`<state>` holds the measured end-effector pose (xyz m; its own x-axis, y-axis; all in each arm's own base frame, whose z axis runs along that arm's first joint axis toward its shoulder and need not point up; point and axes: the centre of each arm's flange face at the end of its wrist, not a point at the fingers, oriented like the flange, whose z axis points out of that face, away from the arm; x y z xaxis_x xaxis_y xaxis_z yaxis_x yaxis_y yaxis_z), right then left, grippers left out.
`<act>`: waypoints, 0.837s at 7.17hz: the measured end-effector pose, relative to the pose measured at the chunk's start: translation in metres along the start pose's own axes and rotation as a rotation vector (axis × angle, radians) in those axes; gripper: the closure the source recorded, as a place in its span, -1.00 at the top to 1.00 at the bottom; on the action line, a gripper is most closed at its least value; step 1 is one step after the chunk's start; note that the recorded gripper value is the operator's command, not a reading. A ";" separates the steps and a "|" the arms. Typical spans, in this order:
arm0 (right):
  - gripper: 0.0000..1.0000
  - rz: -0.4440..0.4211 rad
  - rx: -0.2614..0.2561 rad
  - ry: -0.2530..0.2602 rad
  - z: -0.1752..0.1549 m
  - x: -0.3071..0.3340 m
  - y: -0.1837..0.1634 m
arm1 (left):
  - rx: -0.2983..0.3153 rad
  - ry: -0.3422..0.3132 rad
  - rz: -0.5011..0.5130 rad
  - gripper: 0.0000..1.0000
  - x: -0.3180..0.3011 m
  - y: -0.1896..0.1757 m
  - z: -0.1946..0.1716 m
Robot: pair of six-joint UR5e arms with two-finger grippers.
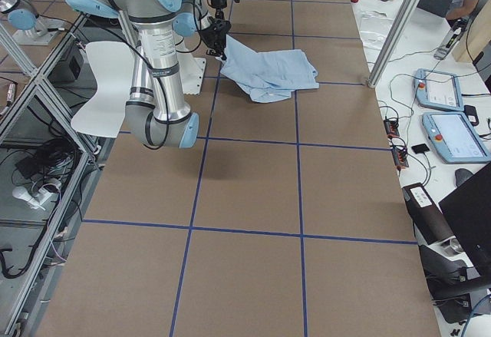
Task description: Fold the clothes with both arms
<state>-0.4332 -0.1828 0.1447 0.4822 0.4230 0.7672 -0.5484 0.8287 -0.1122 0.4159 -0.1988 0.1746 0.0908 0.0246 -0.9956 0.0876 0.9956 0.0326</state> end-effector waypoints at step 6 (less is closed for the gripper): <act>-1.00 -0.028 0.157 -0.016 0.062 -0.092 -0.046 | 0.126 -0.149 -0.012 -1.00 -0.009 -0.064 -0.002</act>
<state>-0.4943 -0.2822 0.1184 0.4887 0.3940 0.7784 -0.6359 0.7718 0.0086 0.4076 -0.2629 0.1813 0.2344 -0.0103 -0.9721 0.2125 0.9763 0.0409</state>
